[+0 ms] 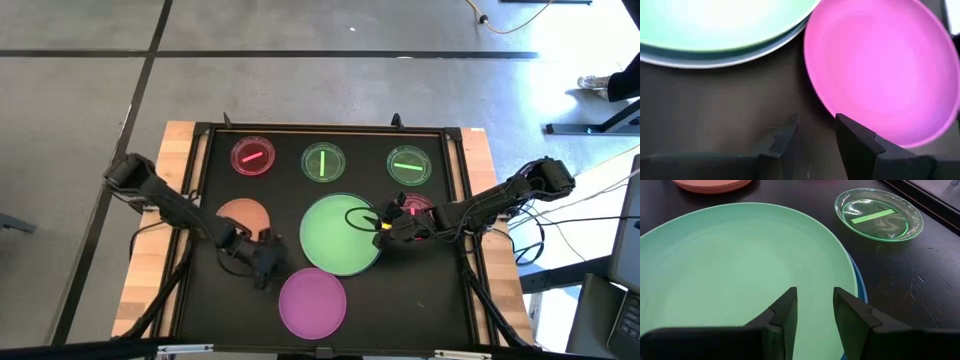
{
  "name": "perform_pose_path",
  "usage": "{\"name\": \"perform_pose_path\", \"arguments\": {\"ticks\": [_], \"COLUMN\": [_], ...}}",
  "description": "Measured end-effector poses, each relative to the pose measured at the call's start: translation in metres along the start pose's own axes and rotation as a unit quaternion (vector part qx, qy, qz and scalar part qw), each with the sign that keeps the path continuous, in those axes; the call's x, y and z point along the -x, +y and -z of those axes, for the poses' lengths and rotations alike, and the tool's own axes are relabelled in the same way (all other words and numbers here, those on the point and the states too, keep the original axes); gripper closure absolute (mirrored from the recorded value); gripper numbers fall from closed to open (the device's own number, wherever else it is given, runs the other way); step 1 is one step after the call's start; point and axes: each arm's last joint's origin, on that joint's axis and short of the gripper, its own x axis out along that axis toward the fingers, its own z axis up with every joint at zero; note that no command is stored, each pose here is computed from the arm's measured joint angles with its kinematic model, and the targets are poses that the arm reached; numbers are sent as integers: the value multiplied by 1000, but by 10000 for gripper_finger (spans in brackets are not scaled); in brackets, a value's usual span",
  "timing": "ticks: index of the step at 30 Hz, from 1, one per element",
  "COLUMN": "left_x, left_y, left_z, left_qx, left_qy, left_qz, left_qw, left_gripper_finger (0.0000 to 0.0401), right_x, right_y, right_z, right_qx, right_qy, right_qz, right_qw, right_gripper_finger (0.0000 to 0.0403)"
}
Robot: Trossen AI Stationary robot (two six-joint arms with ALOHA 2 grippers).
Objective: Stack plastic plates
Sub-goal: Stack the pink plate on the green plate
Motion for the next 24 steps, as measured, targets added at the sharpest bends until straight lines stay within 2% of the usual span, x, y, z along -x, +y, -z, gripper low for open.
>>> {"name": "perform_pose_path", "arguments": {"ticks": [5, 11, 19, 24], "left_x": [-18, -37, -45, -39], "left_y": [4, 0, 0, -1], "left_z": [3, 4, 6, 1], "left_qx": [23, 14, 19, 20], "left_qy": [14, 8, 12, 3], "left_qz": [-14, 14, 17, 29], "left_qw": [1000, 1000, 1000, 999], "left_gripper_finger": [280, 280, 280, 280], "right_x": [0, 0, 0, 0], "right_y": [0, 0, 0, 0], "right_z": [0, 0, 0, 0], "right_qx": [0, 0, 0, 0], "right_qy": [0, 0, 0, 0], "right_qz": [0, 0, 0, 0], "right_qw": [1000, 1000, 1000, 1000], "right_gripper_finger": [288, 288, 288, 288]}}
